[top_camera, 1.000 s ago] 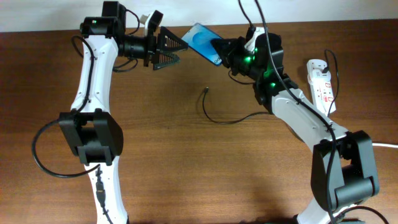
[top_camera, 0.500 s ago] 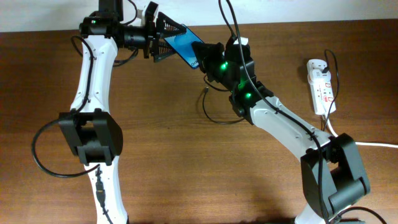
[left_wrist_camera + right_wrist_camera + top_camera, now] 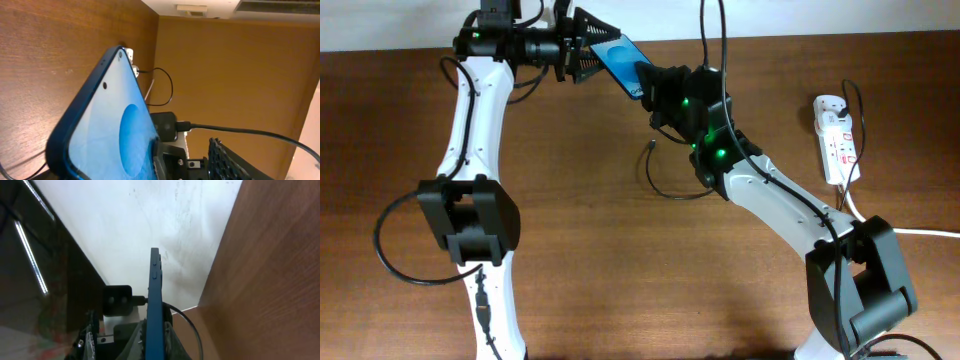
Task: Plug charger to phone and switch on socket
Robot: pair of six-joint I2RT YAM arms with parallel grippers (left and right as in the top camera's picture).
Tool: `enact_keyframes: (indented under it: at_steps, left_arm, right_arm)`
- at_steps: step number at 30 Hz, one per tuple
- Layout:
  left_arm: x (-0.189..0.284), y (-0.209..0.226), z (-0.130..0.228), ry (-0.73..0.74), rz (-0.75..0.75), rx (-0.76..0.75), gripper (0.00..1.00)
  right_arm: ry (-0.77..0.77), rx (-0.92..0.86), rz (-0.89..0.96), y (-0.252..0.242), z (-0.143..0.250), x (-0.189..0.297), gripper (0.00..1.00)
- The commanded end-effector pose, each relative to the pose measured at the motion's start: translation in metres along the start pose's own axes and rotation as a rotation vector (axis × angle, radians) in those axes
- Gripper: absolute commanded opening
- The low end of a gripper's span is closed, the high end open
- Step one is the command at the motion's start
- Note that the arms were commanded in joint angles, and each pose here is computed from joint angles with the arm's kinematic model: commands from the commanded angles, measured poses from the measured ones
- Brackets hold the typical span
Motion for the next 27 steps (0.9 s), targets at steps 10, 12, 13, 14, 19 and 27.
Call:
enact_keyframes:
  at_steps: [10, 12, 13, 14, 19, 27]
  left_arm:
    - [-0.012, -0.008, 0.006, 0.016, 0.003, 0.014, 0.34]
    - [-0.012, -0.009, 0.003, 0.002, 0.004, 0.02, 0.34]
    - [-0.012, -0.011, 0.002, -0.005, 0.007, 0.018, 0.33]
    - [-0.012, -0.012, 0.0, -0.012, 0.007, 0.011, 0.33]
    - [-0.011, -0.007, -0.007, -0.07, -0.03, 0.018, 0.26]
    - [-0.011, -0.009, -0.007, -0.064, -0.018, 0.039, 0.1]
  right_arm:
    - [0.089, -0.042, -0.033, 0.021, 0.025, 0.009, 0.04]
    - [0.095, -0.043, -0.009, 0.015, 0.029, 0.009, 0.04]
    - [0.098, -0.042, -0.008, 0.014, 0.032, 0.008, 0.04]
    - [0.1, -0.042, -0.007, 0.014, 0.033, 0.008, 0.04]
    - [0.097, -0.047, 0.046, 0.003, 0.034, 0.008, 0.04]
    - [0.035, -0.044, 0.086, -0.006, 0.026, 0.008, 0.04]
Point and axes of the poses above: each gripper's point midway between its finger pads, its own x axis back along the fingers, its own y axis along the line the jaws close on, z = x × y, the point moved 4 cm from there along x, back along the fingers, and after that the axes turned 4 degrees about x, right-handed, at the moved point
